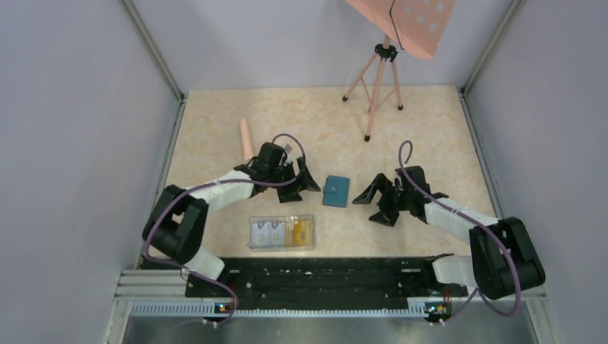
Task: Put the credit cards into the card holder
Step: Pick up the card holder from the center of the board.
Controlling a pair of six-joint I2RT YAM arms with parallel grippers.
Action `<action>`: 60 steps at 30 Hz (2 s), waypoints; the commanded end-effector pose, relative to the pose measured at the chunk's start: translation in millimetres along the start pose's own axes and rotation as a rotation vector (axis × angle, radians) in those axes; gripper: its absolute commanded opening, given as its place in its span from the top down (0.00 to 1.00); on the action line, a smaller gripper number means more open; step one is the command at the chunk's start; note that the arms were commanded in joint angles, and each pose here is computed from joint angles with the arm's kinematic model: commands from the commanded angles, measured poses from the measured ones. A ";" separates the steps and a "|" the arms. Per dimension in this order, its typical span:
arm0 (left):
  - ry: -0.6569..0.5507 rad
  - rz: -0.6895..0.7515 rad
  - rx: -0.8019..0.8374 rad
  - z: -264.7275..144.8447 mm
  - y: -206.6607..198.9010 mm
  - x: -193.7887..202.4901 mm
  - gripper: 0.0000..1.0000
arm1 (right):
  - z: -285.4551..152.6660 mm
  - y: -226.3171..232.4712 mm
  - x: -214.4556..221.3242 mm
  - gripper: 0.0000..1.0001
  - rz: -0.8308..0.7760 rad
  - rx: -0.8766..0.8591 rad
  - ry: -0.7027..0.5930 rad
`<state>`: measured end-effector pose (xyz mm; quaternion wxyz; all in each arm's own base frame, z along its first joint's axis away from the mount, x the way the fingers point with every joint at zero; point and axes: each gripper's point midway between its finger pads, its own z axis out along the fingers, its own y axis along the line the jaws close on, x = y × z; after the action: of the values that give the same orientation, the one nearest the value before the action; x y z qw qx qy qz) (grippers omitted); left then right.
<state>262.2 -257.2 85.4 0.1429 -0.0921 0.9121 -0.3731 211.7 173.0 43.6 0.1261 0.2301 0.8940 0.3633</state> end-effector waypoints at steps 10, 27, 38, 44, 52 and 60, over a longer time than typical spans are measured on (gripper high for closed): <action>0.092 0.051 -0.020 81.6 -16.0 -28.3 0.29 | 81.6 32.2 -34.3 0.25 0.035 -0.104 0.044; 0.001 0.142 -0.067 40.0 -40.2 -14.7 0.46 | 55.5 67.9 -10.6 1.00 -0.068 -0.243 0.062; -0.014 0.203 0.305 -54.1 -93.3 51.0 0.20 | -52.9 106.2 30.9 1.00 -0.262 -0.349 -0.025; 0.063 0.225 0.602 -91.4 -127.4 93.7 0.14 | -95.1 107.8 62.3 1.00 -0.261 -0.514 -0.022; 0.142 0.274 0.722 -101.8 -148.9 126.0 0.11 | -122.0 111.7 83.8 1.00 -0.229 -0.622 0.023; 0.199 0.272 0.691 -78.3 -163.7 145.3 0.18 | -129.2 115.1 91.1 1.00 -0.227 -0.656 0.058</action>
<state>109.1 -342.1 205.2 0.1098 0.1038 0.7689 -0.6212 128.3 211.3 196.4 0.2166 0.0832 0.7671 0.5981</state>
